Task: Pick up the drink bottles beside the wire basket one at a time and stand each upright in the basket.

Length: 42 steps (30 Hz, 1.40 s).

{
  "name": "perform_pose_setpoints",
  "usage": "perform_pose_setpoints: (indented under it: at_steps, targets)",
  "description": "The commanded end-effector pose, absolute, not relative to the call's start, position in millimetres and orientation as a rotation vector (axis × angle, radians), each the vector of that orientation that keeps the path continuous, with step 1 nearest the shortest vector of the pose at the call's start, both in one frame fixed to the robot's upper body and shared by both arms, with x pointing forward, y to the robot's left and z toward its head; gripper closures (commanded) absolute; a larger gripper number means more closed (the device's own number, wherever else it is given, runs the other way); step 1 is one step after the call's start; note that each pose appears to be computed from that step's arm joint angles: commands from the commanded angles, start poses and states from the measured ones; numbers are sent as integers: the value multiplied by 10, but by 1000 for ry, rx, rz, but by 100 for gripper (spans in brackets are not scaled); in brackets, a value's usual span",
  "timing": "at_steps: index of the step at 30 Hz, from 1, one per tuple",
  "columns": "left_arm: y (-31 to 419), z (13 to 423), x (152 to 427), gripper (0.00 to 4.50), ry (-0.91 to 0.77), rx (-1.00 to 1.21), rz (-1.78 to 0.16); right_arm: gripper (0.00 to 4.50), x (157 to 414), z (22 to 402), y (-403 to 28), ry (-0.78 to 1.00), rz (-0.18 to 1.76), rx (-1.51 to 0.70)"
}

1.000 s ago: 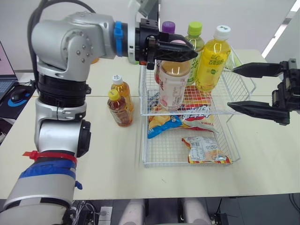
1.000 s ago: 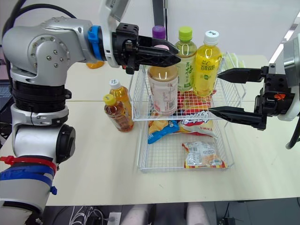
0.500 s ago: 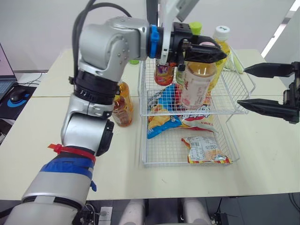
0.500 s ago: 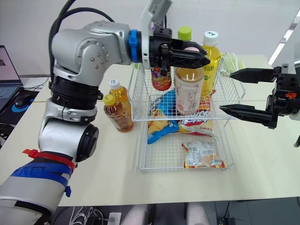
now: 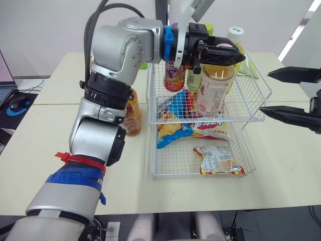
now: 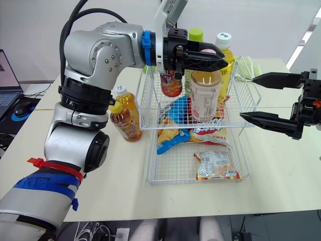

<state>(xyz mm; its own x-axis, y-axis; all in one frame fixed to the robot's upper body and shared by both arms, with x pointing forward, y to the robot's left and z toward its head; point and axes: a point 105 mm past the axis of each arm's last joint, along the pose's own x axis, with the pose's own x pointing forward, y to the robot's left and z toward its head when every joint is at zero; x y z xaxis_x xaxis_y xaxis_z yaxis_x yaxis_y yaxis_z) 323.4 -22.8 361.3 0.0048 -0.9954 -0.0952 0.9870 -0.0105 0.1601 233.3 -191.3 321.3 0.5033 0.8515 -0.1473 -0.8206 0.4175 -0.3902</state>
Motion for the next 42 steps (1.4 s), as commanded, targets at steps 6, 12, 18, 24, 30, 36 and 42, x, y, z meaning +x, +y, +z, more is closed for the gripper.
perform_pose_setpoints:
  at_steps: [6,12,18,24,30,36,42]
  targets:
    - [-157,3907,3054,310,-186,201,-1619,0,2285,3347,-1959,-124,1005,-486]
    - [-198,3879,3076,310,-180,215,-1616,0,2282,3346,-1948,-127,1003,-487]
    - [-174,3829,3050,310,-154,205,-1643,0,2279,3346,-1933,-131,1003,-487]
    - [-47,3835,2984,157,-147,214,-1665,0,2270,3332,-1924,-132,1003,-486]
    - [-9,3824,2933,1,-146,223,-1689,0,2261,3331,-1916,-137,1000,-486]
    - [-5,3925,2959,1,-213,224,-1652,0,2246,3354,-1907,-145,997,-490]
    - [1,3990,3035,1,-236,219,-1605,0,2236,3365,-1906,-150,998,-488]
